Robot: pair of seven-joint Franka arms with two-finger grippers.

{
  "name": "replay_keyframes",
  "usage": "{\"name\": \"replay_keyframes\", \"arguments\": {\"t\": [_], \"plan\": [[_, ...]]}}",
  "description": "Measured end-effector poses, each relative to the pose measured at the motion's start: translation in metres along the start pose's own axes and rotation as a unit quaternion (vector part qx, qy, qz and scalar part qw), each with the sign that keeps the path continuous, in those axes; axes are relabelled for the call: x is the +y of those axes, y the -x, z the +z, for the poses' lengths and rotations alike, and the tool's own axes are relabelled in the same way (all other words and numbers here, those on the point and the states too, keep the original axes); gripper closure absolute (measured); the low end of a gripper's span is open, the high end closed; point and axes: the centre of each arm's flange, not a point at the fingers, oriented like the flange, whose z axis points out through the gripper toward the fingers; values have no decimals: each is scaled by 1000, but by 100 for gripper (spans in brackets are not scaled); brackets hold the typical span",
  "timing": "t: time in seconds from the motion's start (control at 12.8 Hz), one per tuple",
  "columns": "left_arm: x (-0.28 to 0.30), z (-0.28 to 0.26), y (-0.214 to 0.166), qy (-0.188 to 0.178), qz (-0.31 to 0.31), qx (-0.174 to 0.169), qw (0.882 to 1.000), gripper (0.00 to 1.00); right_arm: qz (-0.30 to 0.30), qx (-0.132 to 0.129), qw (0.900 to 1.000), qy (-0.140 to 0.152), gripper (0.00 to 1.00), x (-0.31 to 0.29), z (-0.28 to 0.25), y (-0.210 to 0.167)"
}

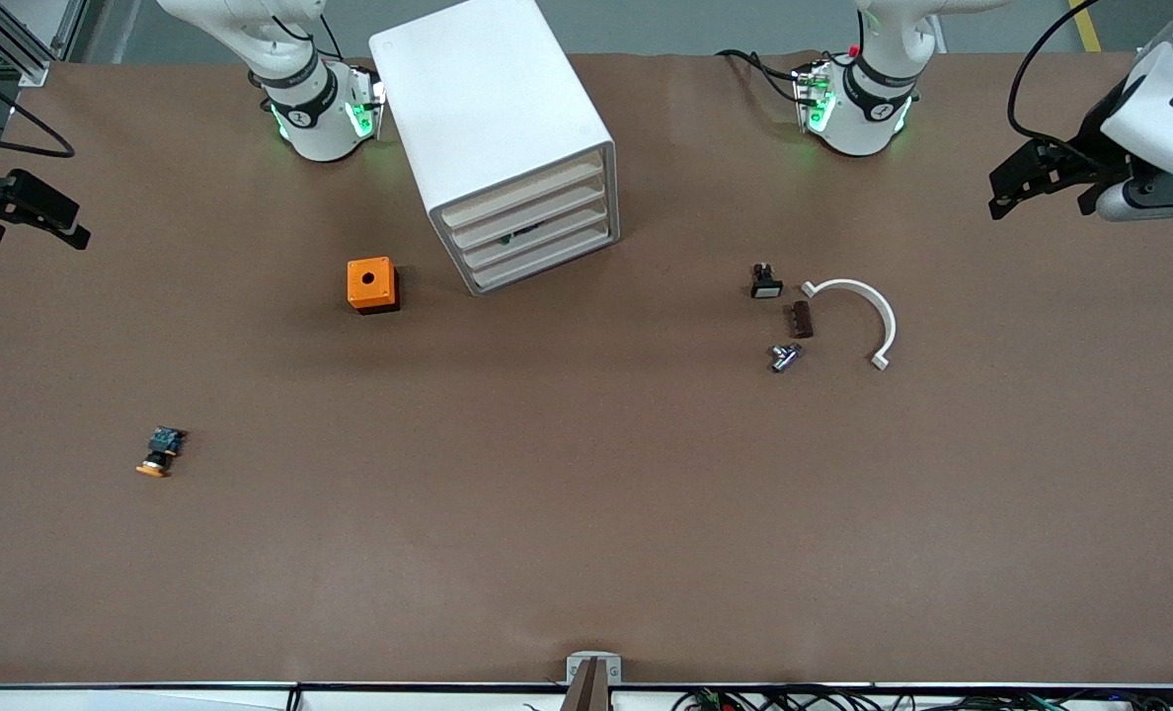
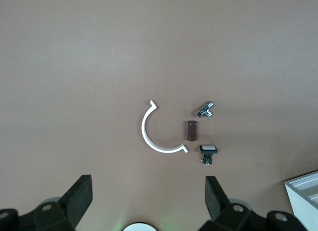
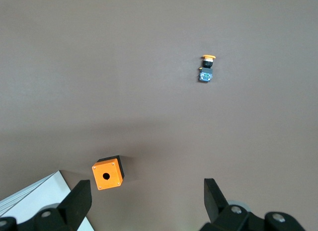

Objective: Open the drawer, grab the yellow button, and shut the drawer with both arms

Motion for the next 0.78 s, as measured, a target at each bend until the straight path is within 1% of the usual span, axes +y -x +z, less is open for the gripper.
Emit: {"name": "replay_keyframes", "arguments": {"t": [0.39,0.78], "plan": [[-13,4,-9,-2,-13,-3,1000,0,0,-1,1000,0,0,0,0,0],[-15,2,-9,-8,0,-1,1000,0,0,-2,1000,0,0,0,1,0]]}}
